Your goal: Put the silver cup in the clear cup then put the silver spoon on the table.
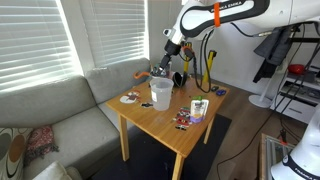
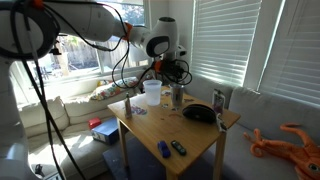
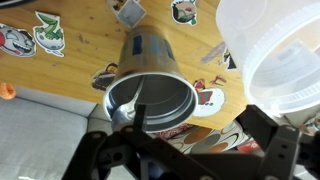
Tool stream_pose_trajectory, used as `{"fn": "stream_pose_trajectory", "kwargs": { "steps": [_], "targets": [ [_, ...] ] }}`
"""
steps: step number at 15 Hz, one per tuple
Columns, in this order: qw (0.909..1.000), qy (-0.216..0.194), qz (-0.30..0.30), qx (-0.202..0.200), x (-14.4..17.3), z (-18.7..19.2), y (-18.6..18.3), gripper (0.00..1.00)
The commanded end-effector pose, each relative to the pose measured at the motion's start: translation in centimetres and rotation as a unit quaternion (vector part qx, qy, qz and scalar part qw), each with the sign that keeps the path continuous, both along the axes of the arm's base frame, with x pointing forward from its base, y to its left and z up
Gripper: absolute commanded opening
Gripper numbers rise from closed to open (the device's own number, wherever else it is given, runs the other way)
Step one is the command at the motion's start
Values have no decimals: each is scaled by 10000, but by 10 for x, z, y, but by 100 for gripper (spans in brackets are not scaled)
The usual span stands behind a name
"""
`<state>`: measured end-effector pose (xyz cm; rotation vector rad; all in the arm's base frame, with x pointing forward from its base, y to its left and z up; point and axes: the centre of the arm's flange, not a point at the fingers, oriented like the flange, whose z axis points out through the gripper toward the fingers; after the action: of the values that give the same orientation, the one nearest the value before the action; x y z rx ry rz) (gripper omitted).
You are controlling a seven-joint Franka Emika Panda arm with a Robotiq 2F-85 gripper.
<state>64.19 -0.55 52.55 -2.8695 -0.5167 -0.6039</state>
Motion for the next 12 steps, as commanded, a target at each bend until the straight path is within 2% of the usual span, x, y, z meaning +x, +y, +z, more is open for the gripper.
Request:
{"fn": "stream_pose_trajectory", "kwargs": {
  "steps": [1, 5, 8, 9, 11, 12],
  "targets": [
    [9997, 42, 81, 237, 25, -6, 3, 85],
    [9995, 115, 93, 264, 35, -15, 6, 55],
    [9995, 190, 98, 242, 39, -21, 6, 46],
    [9995, 233, 62, 219, 40, -23, 5, 25],
    [9993, 300, 22, 199, 41, -25, 2, 20],
    [9992, 332, 13, 201, 42, -26, 0, 12]
  ]
}}
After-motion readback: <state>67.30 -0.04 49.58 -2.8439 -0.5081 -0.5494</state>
